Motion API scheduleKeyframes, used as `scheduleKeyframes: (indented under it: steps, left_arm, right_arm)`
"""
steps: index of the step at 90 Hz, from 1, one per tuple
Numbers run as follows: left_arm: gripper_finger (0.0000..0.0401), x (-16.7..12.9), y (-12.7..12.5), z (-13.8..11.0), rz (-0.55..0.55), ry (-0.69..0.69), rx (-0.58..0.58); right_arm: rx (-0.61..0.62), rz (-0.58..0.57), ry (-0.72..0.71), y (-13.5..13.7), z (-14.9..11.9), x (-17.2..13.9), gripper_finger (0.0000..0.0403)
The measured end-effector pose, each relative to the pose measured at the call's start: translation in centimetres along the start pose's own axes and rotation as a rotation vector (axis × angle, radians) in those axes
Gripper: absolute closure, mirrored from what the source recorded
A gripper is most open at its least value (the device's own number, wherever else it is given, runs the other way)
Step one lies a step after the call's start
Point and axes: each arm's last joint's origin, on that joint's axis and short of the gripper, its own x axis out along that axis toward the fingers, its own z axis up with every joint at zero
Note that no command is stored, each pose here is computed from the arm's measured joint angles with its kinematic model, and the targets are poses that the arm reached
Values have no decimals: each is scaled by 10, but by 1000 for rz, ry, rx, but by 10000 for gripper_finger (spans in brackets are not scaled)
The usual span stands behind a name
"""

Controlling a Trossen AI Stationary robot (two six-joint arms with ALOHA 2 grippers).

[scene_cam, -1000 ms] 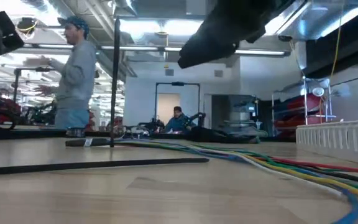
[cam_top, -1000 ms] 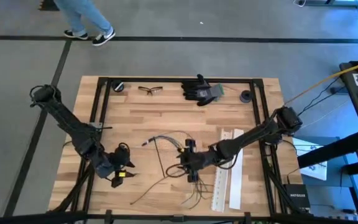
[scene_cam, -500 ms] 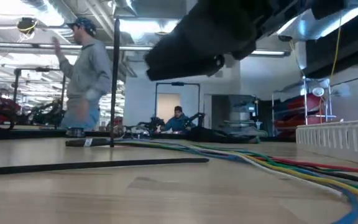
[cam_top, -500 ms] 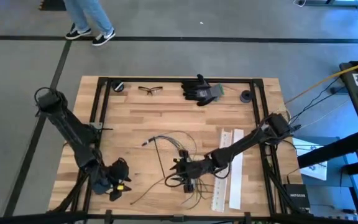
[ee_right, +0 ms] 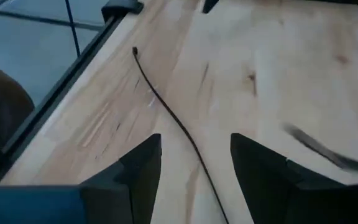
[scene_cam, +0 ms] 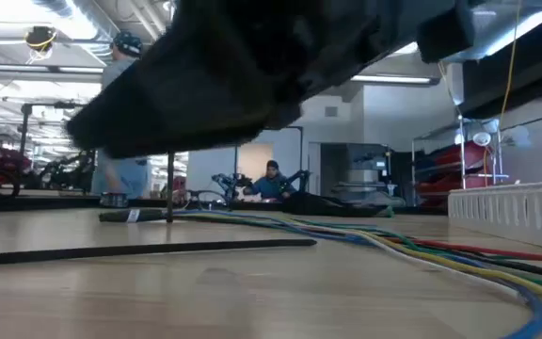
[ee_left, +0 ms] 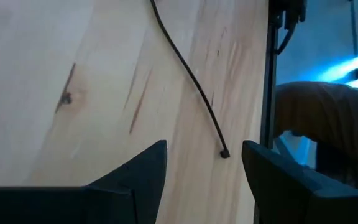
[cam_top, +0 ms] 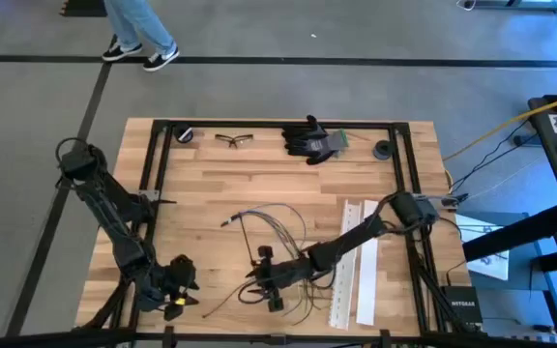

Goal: Ziptie cables
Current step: Wrap the zip tie on the cables

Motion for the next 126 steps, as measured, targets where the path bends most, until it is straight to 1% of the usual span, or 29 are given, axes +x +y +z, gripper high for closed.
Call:
scheduleKeyframes:
  steps: [13,22,29,41,51,56,63,77,85,96,104,116,126]
  left_arm:
    - [207,0,0,0,2,-2,0]
    - [207,0,0,0,1,-3,0]
    - [207,0,0,0,4,-9,-2]
    - [207,0,0,1,7,-19,-9]
    - [207,0,0,1,7,-21,-10]
    - [207,0,0,1,8,-21,-10]
    - [207,0,1,2,9,-22,-12]
    - [207,-4,0,4,-8,-28,-21]
    - [207,-13,-2,9,-36,-42,-30]
    - [207,-29,-1,18,-61,-100,-15]
    - [207,-41,3,24,-36,-158,7]
    - [207,-53,14,29,44,-231,35]
    - [207,-58,20,30,93,-264,44]
  right_arm:
    - [-10,-1,63,-5,-3,20,231]
    - [1,42,82,-12,-5,30,249]
    - [6,50,108,-16,-10,36,267]
    - [9,42,141,-23,-13,38,317]
    - [-29,40,171,-24,-14,37,378]
    - [-48,40,184,-24,-15,36,394]
    - [-55,43,190,-22,-16,36,395]
    - [5,11,215,-22,-7,24,402]
    - [27,-1,241,-23,1,14,402]
    - [67,-55,241,-25,19,-4,403]
    - [90,-94,258,-23,26,-15,403]
    - [122,-159,277,-18,36,-33,403]
    - [192,-212,258,-17,47,-49,403]
